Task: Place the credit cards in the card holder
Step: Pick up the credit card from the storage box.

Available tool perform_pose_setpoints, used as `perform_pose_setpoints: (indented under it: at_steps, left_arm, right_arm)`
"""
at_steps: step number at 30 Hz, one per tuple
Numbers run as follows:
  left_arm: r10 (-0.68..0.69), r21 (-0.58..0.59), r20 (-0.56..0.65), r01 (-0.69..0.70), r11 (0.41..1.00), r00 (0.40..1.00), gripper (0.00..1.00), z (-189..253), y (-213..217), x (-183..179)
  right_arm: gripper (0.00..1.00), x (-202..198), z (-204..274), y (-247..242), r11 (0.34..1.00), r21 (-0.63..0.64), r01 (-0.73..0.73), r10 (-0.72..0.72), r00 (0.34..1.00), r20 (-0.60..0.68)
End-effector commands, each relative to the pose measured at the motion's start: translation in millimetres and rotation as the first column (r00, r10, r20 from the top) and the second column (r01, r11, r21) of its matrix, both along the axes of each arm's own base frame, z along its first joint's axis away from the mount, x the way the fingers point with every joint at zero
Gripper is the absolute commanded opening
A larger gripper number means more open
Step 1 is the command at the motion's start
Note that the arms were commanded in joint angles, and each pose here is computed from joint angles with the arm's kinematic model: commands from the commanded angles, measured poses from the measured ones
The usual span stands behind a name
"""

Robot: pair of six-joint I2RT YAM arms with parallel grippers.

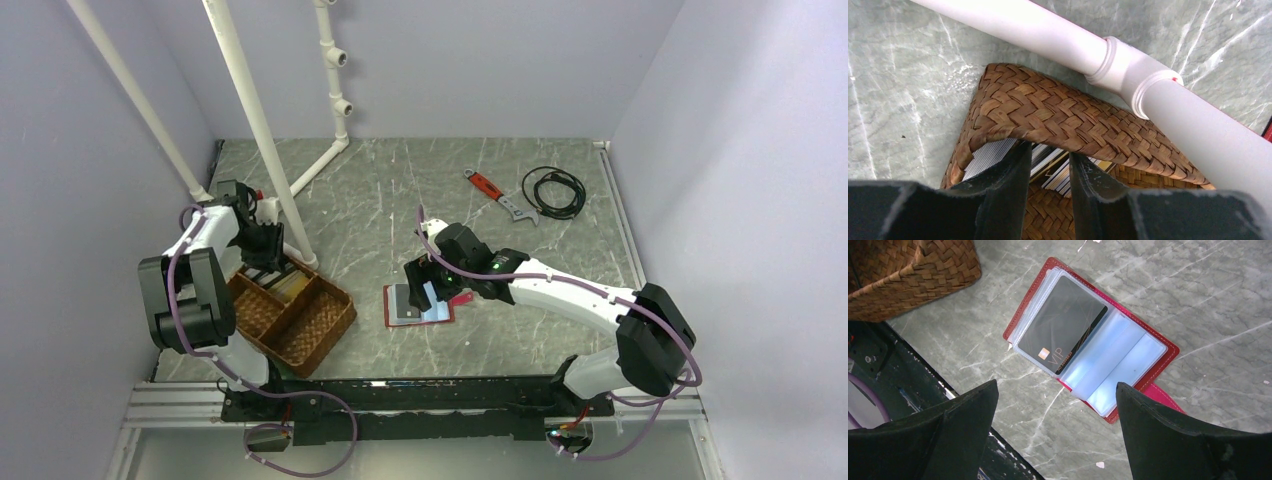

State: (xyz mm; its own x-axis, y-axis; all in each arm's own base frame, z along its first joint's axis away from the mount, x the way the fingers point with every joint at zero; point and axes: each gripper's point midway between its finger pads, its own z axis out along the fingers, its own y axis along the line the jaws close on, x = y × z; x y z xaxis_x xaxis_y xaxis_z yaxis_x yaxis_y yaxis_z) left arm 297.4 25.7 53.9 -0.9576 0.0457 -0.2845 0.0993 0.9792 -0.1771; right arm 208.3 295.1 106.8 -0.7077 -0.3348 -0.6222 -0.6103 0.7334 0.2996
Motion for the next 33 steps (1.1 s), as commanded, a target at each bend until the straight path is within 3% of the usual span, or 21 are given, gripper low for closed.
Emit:
perform_pose_setpoints:
  at_steps: [1, 9, 13, 15, 21, 26, 30, 33]
  left_arm:
    - [-0.03, -0.053, -0.064, 0.026, 0.998, 0.998, 0.37, 7, -17, -21]
    - [-0.019, -0.035, -0.054, 0.018, 0.999, 0.998, 0.26, 17, -17, -28]
    - [0.004, -0.031, -0.084, -0.006, 0.999, 0.996, 0.05, 18, -16, -34]
    - [0.015, -0.039, -0.103, -0.019, 0.999, 0.995, 0.0, 16, -18, -36]
    - [0.076, -0.019, -0.11, -0.078, 0.997, 0.991, 0.0, 18, -15, -36]
    - [0.074, -0.075, -0.13, -0.084, 0.994, 0.989, 0.0, 19, -25, -36]
    - [0.074, -0.084, -0.169, -0.089, 0.992, 0.983, 0.12, 10, -29, -36]
    - [0.075, -0.07, -0.187, -0.089, 0.994, 0.98, 0.15, 5, -29, -36]
  right_arm:
    - [0.9, 1, 12, 6, 0.999, 0.042, -0.016, 0.015, 0.999, 0.03]
    - [0.9, 1, 10, 6, 0.999, 0.041, -0.018, 0.017, 1.0, 0.026]
    - [0.9, 1, 10, 6, 0.999, 0.04, -0.019, 0.018, 1.0, 0.024]
    - [0.9, 1, 10, 7, 0.999, 0.041, -0.018, 0.017, 1.0, 0.024]
    - [0.9, 1, 9, 6, 0.999, 0.04, -0.017, 0.016, 1.0, 0.024]
    - [0.9, 1, 10, 7, 0.999, 0.043, -0.019, 0.018, 1.0, 0.024]
    - [0.9, 1, 10, 7, 0.999, 0.043, -0.017, 0.016, 1.0, 0.023]
    - [0.9, 1, 10, 7, 0.999, 0.043, -0.017, 0.016, 1.0, 0.024]
